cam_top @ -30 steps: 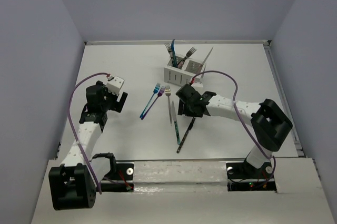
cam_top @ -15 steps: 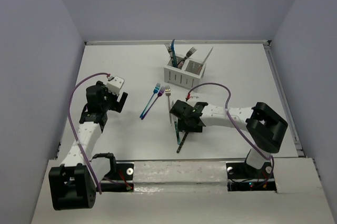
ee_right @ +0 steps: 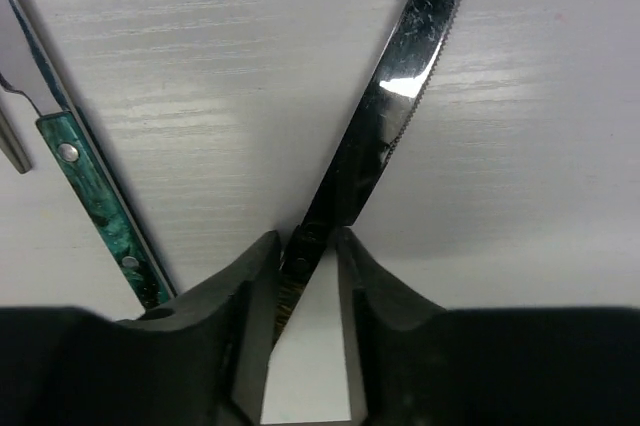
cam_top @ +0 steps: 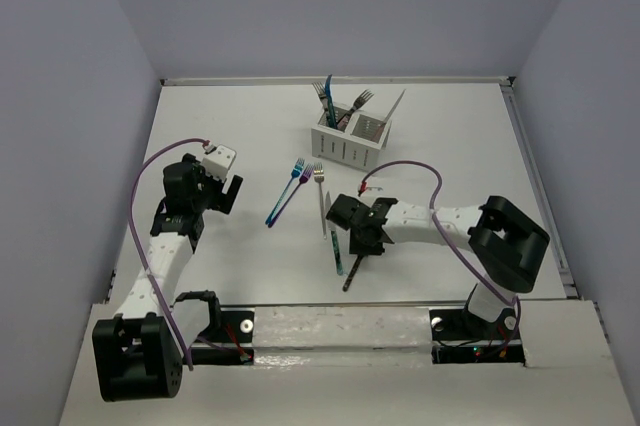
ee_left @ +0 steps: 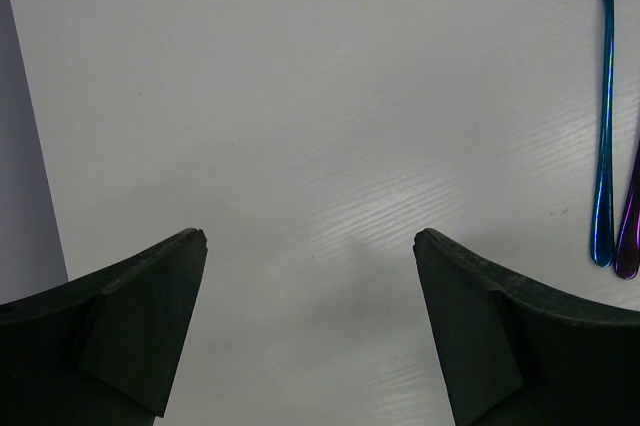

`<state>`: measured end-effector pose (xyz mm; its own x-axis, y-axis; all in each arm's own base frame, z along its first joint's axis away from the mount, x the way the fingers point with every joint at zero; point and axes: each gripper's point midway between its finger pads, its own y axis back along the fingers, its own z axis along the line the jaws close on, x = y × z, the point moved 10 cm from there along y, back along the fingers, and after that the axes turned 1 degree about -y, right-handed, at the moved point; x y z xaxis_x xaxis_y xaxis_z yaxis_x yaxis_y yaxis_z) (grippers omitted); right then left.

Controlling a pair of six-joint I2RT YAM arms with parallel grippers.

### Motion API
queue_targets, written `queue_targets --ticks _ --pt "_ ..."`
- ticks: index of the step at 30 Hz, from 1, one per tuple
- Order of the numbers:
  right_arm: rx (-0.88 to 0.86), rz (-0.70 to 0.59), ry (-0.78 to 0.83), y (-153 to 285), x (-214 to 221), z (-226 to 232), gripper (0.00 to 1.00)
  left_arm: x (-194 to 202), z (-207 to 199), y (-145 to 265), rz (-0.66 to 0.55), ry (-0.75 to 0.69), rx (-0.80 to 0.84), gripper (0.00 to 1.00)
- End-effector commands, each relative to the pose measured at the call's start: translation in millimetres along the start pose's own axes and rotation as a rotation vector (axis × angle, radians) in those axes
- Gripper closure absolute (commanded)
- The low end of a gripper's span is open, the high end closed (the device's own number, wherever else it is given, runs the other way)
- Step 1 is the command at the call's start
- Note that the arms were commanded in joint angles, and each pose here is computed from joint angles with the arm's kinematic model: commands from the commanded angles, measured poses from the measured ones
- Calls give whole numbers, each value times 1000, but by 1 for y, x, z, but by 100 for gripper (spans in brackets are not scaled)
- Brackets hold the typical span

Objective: Sort the eating utensils into containers

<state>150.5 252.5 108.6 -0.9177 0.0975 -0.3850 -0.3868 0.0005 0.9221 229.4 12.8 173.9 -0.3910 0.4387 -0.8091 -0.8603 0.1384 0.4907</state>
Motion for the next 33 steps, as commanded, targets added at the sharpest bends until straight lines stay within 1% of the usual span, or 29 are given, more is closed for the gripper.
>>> queue_targets --ticks 1,3,4,6,7,12,15,17,18,22,23,28,30,33 --pt "56 23 -13 -11 16 -19 78 -2 0 4 -41 -2 -11 1" --pt "61 6 -14 -11 12 -21 85 -1 0 4 -41 -2 -11 1" --pt "72 -3 -16 -12 7 -25 92 -2 0 4 -45 -4 -14 1" --pt "94 -6 -14 -17 3 -30 96 -2 0 5 -49 -5 -16 1" --pt "106 -7 -17 -19 0 -34 100 -2 0 5 -50 -5 -16 1" --pt "166 -33 -52 -26 -22 -60 100 -2 0 6 -54 -5 -20 1" --pt "171 -42 -58 -24 -30 -68 99 -2 0 6 -52 -5 -19 1" --pt "159 -26 -47 -22 -30 -67 88 -3 0 6 -59 -7 -19 1" --pt "151 -15 -48 -22 -30 -65 80 -2 0 6 -58 -6 -18 1" --pt "134 59 -54 -23 -19 -68 69 -3 0 7 -66 -8 -23 1" --pt "135 67 -57 -24 -17 -69 68 -3 0 7 -64 -8 -22 1" --pt "142 104 -57 -25 -10 -72 67 -3 0 7 -66 -10 -26 1" --pt "146 111 -53 -27 -10 -72 69 -3 0 7 -64 -8 -25 1" --pt "165 115 -40 -32 -10 -70 85 -2 0 7 -65 -10 -27 1"
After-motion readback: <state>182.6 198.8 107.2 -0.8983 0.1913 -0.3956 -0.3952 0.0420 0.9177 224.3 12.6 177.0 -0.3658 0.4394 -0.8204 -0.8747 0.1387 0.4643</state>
